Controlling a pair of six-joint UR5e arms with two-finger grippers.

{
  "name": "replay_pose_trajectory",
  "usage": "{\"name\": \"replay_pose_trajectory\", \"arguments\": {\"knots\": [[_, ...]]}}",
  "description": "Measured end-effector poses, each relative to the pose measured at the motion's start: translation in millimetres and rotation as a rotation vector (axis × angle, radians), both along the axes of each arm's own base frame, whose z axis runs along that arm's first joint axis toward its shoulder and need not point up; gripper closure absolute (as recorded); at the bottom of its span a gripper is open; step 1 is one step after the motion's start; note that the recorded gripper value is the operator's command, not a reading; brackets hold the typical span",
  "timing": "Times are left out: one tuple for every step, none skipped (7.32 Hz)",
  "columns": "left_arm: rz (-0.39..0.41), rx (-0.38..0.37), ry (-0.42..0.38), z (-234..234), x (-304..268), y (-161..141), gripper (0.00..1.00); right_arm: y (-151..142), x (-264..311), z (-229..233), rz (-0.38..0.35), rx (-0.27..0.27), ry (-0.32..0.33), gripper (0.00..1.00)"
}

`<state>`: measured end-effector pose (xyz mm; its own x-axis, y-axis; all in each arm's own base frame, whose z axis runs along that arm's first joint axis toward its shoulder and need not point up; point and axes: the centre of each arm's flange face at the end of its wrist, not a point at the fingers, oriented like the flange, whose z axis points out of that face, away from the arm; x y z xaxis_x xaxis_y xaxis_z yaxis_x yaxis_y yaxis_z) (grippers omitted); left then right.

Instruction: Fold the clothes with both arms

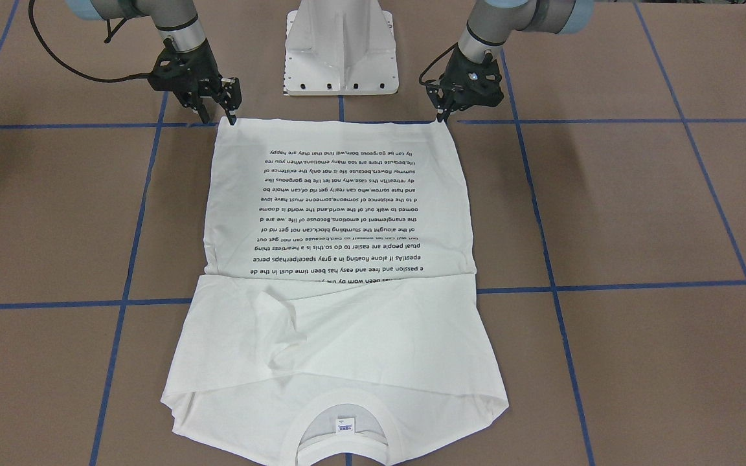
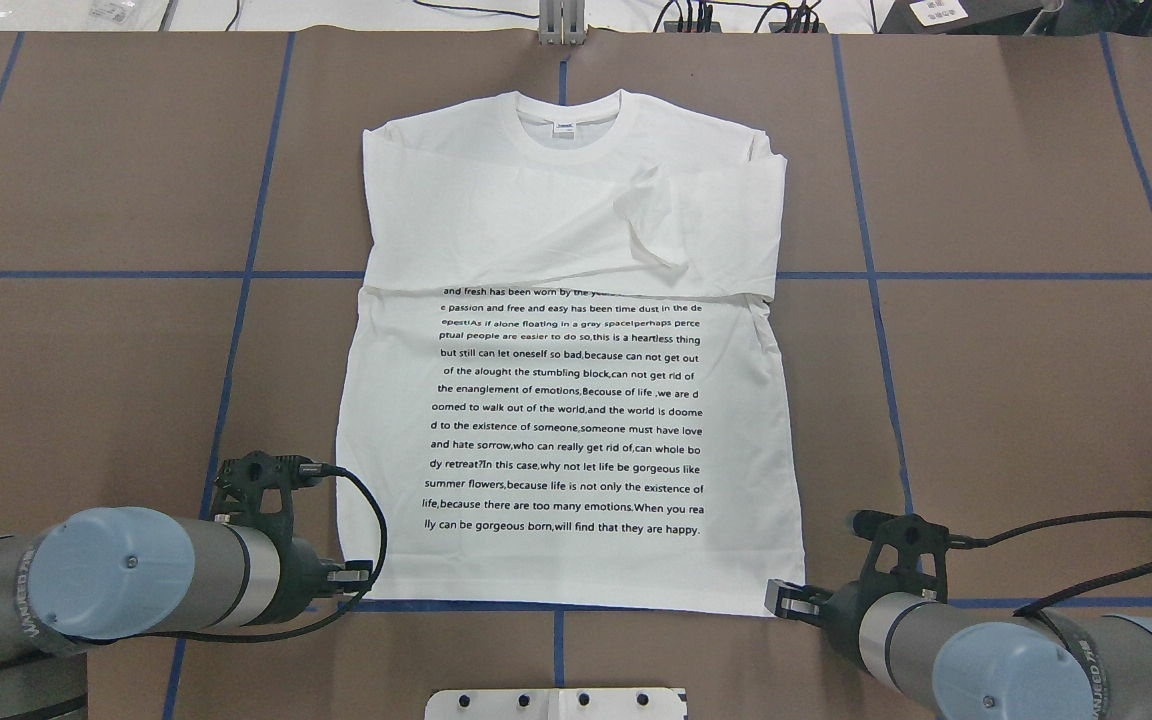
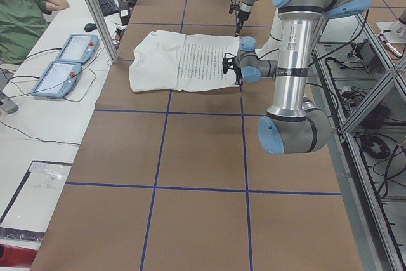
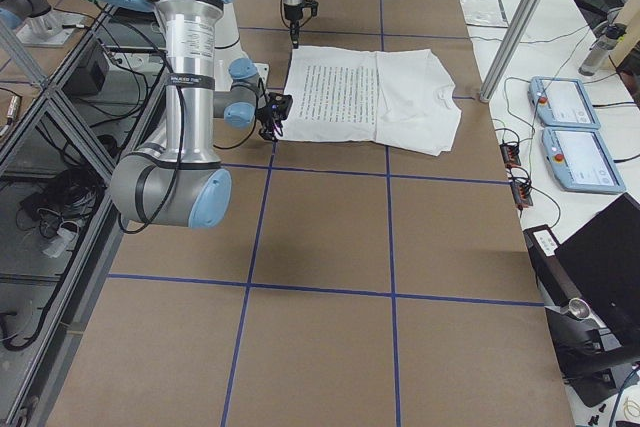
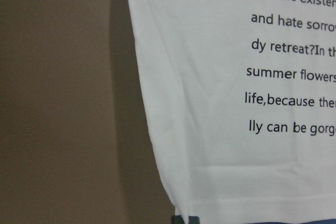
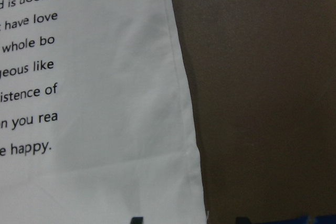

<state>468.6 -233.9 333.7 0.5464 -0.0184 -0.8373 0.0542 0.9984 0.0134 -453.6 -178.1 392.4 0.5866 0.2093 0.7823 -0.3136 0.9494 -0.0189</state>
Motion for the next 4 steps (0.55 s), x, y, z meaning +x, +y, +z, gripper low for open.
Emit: {"name": "replay_pose_trajectory", "arguments": {"knots": [[0.000, 0.000, 0.000, -0.1, 0.0, 0.0, 1.00, 0.1, -1.2, -0.1, 0.014, -0.018, -0.005, 0.33], [-0.001, 0.000, 0.000, -0.1, -0.1, 0.0, 1.00, 0.5, -1.6, -0.5, 0.021, -0.027, -0.009, 0.34], [-0.001, 0.000, 0.001, -0.4, -0.2, 0.0, 1.00, 0.9, -2.1, -0.3, 0.024, -0.031, -0.010, 0.37], [-0.001, 0.000, 0.001, -0.6, -0.3, 0.0, 1.00, 1.8, -2.8, -0.2, 0.027, -0.035, -0.011, 0.37]]}}
